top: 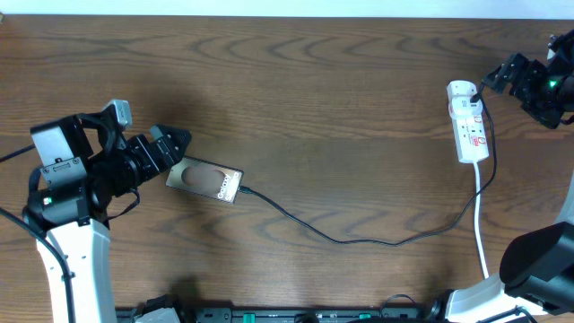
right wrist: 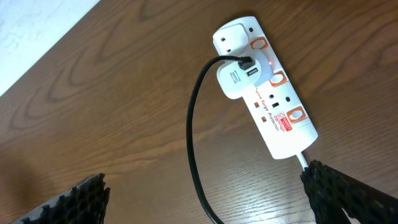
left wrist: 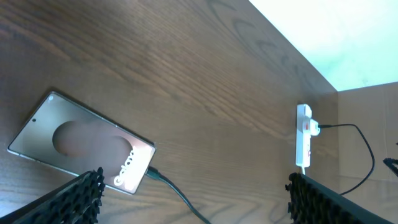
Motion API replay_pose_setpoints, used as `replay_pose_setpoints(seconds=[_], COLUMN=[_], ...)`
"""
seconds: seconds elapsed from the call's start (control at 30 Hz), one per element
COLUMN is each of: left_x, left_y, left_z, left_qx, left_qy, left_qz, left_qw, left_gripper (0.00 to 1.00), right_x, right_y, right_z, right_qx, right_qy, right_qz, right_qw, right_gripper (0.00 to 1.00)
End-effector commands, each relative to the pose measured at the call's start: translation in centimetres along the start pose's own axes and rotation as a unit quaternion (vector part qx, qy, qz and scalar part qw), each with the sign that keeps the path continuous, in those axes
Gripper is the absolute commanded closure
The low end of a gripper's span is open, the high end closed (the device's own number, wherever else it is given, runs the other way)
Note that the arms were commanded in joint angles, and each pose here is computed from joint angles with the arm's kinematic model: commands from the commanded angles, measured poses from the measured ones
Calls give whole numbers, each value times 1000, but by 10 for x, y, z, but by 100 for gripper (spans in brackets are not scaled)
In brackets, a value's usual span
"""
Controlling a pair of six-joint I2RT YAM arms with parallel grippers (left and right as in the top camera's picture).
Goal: Plug charger to phone and switch on socket
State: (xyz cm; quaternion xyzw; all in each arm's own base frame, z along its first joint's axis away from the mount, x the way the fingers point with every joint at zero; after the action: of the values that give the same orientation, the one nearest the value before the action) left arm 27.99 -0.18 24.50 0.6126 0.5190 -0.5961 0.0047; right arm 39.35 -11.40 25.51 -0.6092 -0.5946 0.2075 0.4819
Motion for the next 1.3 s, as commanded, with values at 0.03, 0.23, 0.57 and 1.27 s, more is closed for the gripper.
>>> replay_pose_setpoints(seconds=[0.03, 0.23, 0.57, 1.27], left_x=[-5, -8, -5, 55], left_y=[-9, -21, -29, 9], left_z=[3, 24, 44, 78], left_qx=[-15, -20, -191, -382], left_qy=[22, 37, 184, 289], left_qz=[-1, -30, -58, 74], left_qw=[1000, 999, 962, 875], left_gripper=[7, 7, 7, 7], right_x=[5, 5, 5, 5], right_y=[-2, -2, -2, -2], right_z=[-4, -4, -4, -4], right_qx=[-5, -6, -5, -5], right_qy=[-11, -11, -12, -11], right_qz=[-9, -9, -9, -9], right_qw=[1000, 1000, 1000, 1000], right_gripper=[1, 1, 1, 1])
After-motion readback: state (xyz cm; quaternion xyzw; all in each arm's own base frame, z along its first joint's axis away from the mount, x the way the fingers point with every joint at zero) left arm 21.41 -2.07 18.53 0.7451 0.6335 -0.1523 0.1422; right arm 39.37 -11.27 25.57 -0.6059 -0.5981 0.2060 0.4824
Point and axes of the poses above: each gripper's point midway between its finger pads, its own y axis out along the fingers, its own x axis along the line the jaws close on, z = x × y, the point moved 3 cm from there along -y, back along the fingers, and after that the axes turned 11 degrees about -y, right-handed, at the moved point
